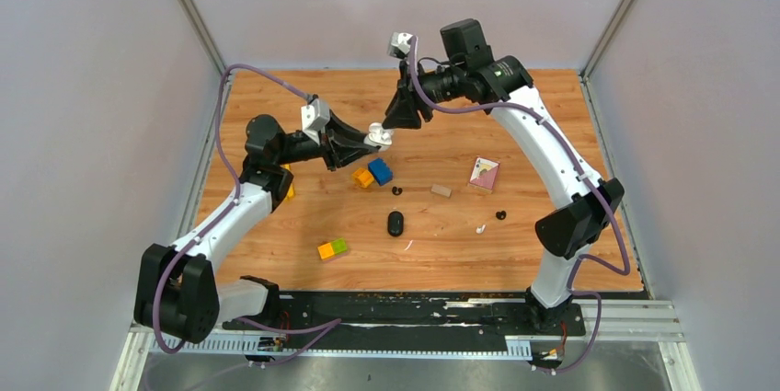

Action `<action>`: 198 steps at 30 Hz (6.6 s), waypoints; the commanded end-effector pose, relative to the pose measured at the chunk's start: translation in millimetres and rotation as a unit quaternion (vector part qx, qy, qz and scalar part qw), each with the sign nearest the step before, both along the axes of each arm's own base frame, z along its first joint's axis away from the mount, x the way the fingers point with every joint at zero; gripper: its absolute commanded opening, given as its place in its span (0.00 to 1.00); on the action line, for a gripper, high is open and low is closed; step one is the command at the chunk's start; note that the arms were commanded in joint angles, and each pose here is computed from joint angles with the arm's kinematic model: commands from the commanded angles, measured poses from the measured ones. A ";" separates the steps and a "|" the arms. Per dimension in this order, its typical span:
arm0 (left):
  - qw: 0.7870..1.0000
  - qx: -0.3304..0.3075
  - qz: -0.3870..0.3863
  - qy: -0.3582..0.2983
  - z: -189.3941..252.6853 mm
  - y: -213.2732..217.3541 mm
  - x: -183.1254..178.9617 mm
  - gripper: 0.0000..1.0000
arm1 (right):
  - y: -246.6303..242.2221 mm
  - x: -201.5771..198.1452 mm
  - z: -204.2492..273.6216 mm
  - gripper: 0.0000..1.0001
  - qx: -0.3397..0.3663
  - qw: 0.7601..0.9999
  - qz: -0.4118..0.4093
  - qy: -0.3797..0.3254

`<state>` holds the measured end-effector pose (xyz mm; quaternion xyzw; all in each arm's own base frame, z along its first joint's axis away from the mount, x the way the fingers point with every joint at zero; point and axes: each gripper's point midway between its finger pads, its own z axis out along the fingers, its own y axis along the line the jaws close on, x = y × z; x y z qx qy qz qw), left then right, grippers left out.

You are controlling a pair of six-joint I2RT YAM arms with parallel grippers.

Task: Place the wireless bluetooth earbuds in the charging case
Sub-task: Pick up the left earbud from the right side groove of the charging case.

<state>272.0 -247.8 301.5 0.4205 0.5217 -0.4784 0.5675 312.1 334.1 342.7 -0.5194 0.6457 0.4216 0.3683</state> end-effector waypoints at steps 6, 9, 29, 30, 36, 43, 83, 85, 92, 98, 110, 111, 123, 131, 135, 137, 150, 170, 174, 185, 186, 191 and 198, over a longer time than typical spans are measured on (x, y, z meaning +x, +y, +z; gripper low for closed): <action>0.999 -0.008 -0.036 -0.037 22.6 -2.1 -19.4 0.00 | 7.5 -37.1 14.6 0.36 0.012 0.995 0.088 -0.050; 0.999 -0.010 -0.037 -0.039 24.0 -2.0 -20.3 0.00 | 8.2 -39.4 9.8 0.35 0.003 0.995 0.093 -0.040; 0.998 -0.011 -0.036 -0.045 23.5 -1.7 -24.7 0.00 | 15.8 -37.9 -6.7 0.21 -0.039 0.994 0.083 -0.051; 0.998 -0.011 -0.033 -0.043 22.8 -1.5 -24.0 0.00 | 16.1 -38.5 -5.5 0.19 -0.039 0.994 0.083 -0.053; 0.999 -0.014 0.030 0.013 12.6 2.6 -4.2 0.28 | 18.8 -46.9 -0.4 0.09 -0.065 0.987 0.097 -0.112; 1.000 -0.001 0.012 0.021 6.2 2.1 -11.9 0.41 | 19.0 -51.6 -9.8 0.07 -0.119 0.969 0.108 -0.186; 0.993 -0.040 0.104 0.028 -9.7 4.0 24.0 0.00 | 3.6 -14.6 -12.9 0.39 -0.078 0.980 -0.137 0.121; 0.994 -0.039 0.103 0.028 -10.2 4.1 22.8 0.00 | 5.1 -11.9 -13.6 0.42 -0.077 0.979 -0.143 0.125; 0.993 -0.038 0.112 0.028 -10.6 4.2 26.0 0.00 | 11.3 0.6 -22.5 0.42 -0.080 0.974 -0.164 0.134; 0.992 -0.037 0.115 0.025 -10.0 2.2 28.6 0.00 | 13.6 14.0 -26.1 0.41 -0.087 0.970 -0.190 0.120; 0.991 -0.030 0.129 0.022 -14.7 -0.3 35.7 0.00 | 19.1 19.9 -25.2 0.35 -0.086 0.968 -0.207 0.116; 0.991 -0.031 0.131 0.022 -13.9 -0.2 36.4 0.00 | 19.5 19.3 -26.4 0.35 -0.087 0.968 -0.205 0.117; 0.990 -0.030 0.135 0.019 -11.4 -3.4 39.7 0.00 | 25.7 14.7 -33.1 0.33 -0.094 0.969 -0.194 0.121; 0.990 -0.032 0.138 0.020 -9.7 -5.5 40.6 0.00 | 27.7 14.4 -33.2 0.35 -0.094 0.970 -0.192 0.120; 0.989 -0.041 0.143 0.027 -3.3 -6.5 44.9 0.00 | 32.0 12.5 -34.5 0.34 -0.095 0.971 -0.185 0.118; 0.988 -0.044 0.143 0.025 0.5 -7.2 45.8 0.00 | 33.4 13.9 -35.2 0.30 -0.095 0.971 -0.187 0.114; 0.986 -0.047 0.152 0.047 -5.8 -6.4 46.7 0.00 | 35.2 18.7 -34.8 0.28 -0.096 0.974 -0.186 0.092; 0.988 -0.057 0.136 0.042 3.0 -10.4 42.2 0.00 | 36.0 35.1 -48.9 0.29 -0.111 0.965 -0.220 0.090; 0.987 -0.062 0.144 0.043 6.5 -9.3 44.7 0.00 | 37.3 33.5 -48.8 0.26 -0.111 0.966 -0.216 0.090; 0.984 -0.055 0.160 0.054 -3.4 -6.1 48.7 0.00 | 22.3 20.5 -37.4 0.30 -0.102 0.969 -0.201 0.098; 0.984 -0.055 0.160 0.054 -3.3 -6.2 48.8 0.00 | 21.5 20.4 -39.1 0.31 -0.104 0.969 -0.201 0.100; 0.984 -0.057 0.158 0.054 -1.0 -6.7 48.2 0.00 | 21.8 20.3 -45.6 0.26 -0.109 0.969 -0.197 0.105; 0.985 -0.060 0.154 0.059 -0.4 -6.9 46.4 0.00 | 19.2 15.7 -42.2 0.36 -0.102 0.972 -0.181 0.110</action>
